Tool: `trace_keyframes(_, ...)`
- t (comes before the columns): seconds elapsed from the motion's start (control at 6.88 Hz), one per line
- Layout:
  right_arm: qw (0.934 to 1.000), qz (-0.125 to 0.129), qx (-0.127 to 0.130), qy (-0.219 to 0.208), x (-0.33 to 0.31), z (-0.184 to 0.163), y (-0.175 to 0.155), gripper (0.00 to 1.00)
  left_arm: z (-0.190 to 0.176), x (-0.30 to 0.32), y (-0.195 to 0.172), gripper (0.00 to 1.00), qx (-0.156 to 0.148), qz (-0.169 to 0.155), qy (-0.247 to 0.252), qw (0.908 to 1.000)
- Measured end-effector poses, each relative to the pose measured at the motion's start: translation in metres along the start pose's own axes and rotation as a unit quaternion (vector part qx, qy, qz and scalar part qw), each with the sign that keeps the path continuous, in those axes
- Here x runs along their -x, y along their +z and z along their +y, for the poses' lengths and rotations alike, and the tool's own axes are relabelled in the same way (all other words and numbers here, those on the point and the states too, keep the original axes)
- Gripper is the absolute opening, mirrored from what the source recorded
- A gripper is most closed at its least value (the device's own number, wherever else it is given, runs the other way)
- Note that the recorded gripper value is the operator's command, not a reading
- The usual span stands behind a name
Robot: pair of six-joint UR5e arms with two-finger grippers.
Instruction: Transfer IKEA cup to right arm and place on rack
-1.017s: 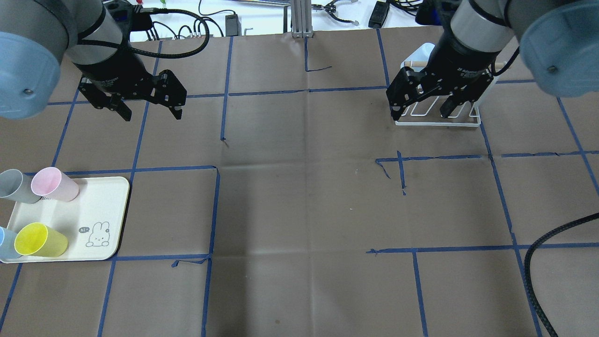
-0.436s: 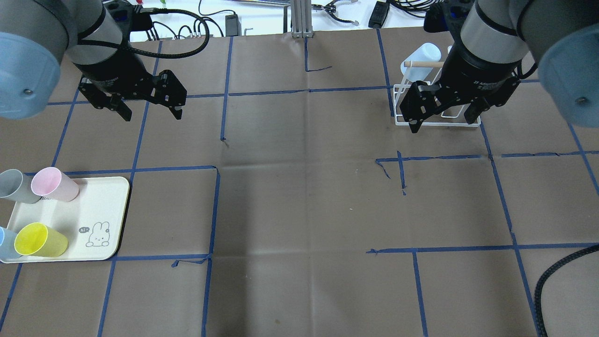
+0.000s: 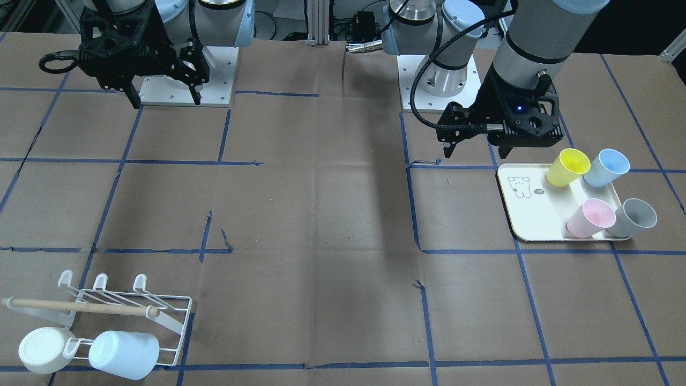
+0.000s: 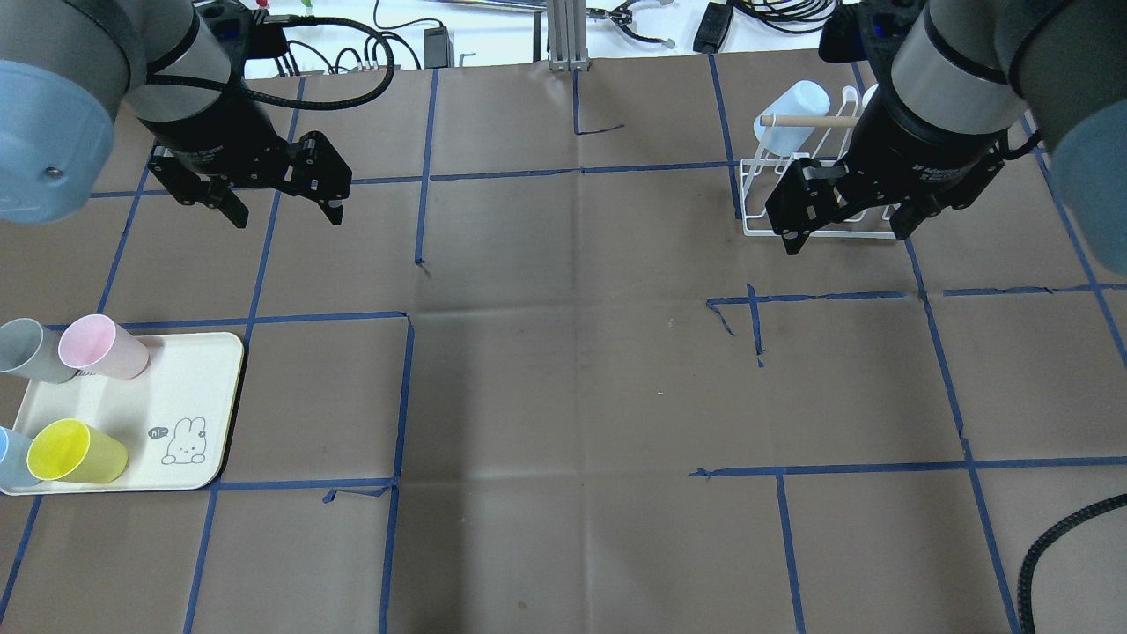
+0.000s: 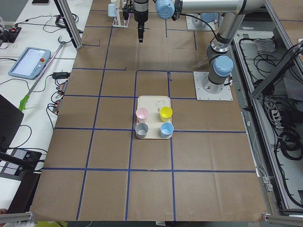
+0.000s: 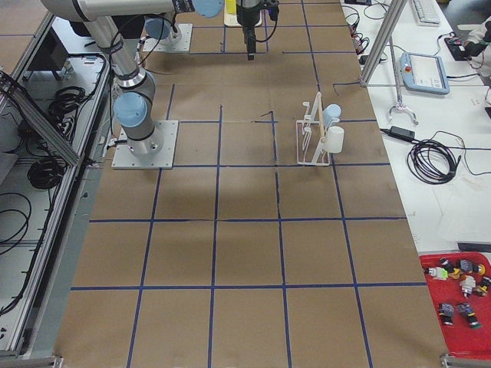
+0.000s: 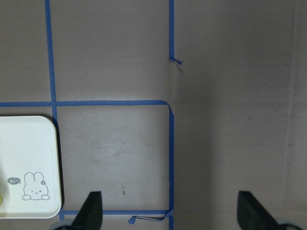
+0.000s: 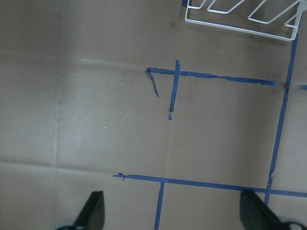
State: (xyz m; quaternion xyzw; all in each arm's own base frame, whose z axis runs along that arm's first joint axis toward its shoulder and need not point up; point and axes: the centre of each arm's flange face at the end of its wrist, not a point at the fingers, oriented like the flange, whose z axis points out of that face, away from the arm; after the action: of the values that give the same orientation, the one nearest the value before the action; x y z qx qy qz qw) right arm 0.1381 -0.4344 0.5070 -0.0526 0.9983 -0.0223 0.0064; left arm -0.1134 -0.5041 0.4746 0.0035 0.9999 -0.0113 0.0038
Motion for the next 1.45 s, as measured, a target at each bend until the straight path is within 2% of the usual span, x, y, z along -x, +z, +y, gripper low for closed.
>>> trace_keyframes(0.58, 0.9998, -0.002, 0.017, 0.007, -0.0102, 0.0012, 0.0075, 1.0, -0.0008, 0.0, -0.0001, 1.0, 0.0, 0.0, 0.0, 1.0)
trace_keyframes(1.45, 0.9999, -0.005, 0.015, 0.003, -0.0047, 0.0012, 0.0076, 1.0, -0.0021, 0.0001, -0.0016, 1.0, -0.002, 0.0, 0.0, 1.0)
